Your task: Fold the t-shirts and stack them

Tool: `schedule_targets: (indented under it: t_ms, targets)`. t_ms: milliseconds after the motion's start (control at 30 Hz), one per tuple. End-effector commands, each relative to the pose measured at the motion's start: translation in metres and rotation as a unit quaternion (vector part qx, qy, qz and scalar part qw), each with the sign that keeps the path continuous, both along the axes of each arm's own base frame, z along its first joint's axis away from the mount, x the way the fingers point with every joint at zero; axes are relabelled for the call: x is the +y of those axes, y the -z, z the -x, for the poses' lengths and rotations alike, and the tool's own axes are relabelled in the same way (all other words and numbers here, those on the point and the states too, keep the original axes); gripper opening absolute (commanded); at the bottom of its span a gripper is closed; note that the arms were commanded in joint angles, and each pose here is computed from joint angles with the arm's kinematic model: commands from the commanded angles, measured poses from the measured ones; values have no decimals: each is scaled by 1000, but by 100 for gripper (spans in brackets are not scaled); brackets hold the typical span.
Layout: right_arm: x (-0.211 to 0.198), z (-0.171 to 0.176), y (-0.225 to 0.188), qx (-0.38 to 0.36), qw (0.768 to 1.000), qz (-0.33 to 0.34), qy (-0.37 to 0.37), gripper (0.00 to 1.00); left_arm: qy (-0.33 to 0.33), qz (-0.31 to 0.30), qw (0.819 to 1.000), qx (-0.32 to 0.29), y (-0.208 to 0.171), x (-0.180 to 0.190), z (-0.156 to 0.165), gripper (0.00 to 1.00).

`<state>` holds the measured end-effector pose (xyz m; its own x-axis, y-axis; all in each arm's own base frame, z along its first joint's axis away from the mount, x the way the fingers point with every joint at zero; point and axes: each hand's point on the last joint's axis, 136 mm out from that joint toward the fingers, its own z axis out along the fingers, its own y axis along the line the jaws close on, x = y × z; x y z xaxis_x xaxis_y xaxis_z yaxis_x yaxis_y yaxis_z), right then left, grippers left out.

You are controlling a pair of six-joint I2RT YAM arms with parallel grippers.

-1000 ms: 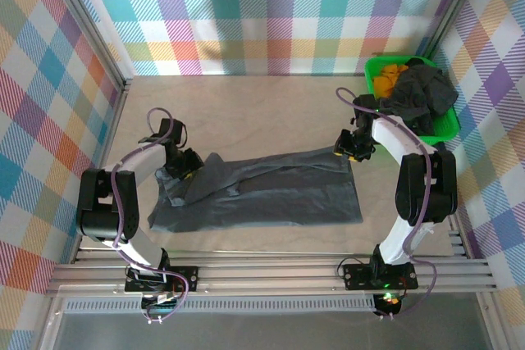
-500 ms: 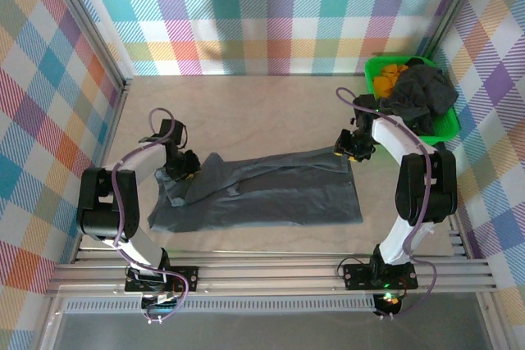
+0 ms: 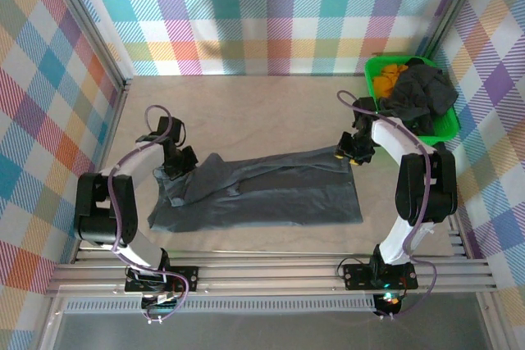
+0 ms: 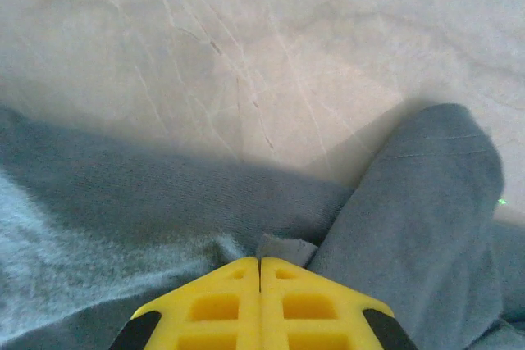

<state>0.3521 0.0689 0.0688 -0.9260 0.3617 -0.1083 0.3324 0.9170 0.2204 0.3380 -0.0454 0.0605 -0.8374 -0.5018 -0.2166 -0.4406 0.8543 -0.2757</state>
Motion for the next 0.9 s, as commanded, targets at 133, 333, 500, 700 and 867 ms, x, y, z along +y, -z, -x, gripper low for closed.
schedule_targets:
  t_ms: [133,333,500,700,867]
  targets:
    - [-9,18,16,52,994,-13,95,34,-21,-2,999,-27,-28,2,-3,0]
    - [-14,6,33,51,993,-17,107,31,-29,2,999,-29,-29,2,-2,0]
    - [-11,2,42,59,994,-21,90,31,-31,3,999,-31,-32,2,-4,0]
    - [-10,-6,46,52,995,-21,78,28,-34,7,999,-32,-32,1,-6,0]
    - [-14,-11,42,47,996,-8,71,24,-34,7,999,-33,-35,0,-8,0]
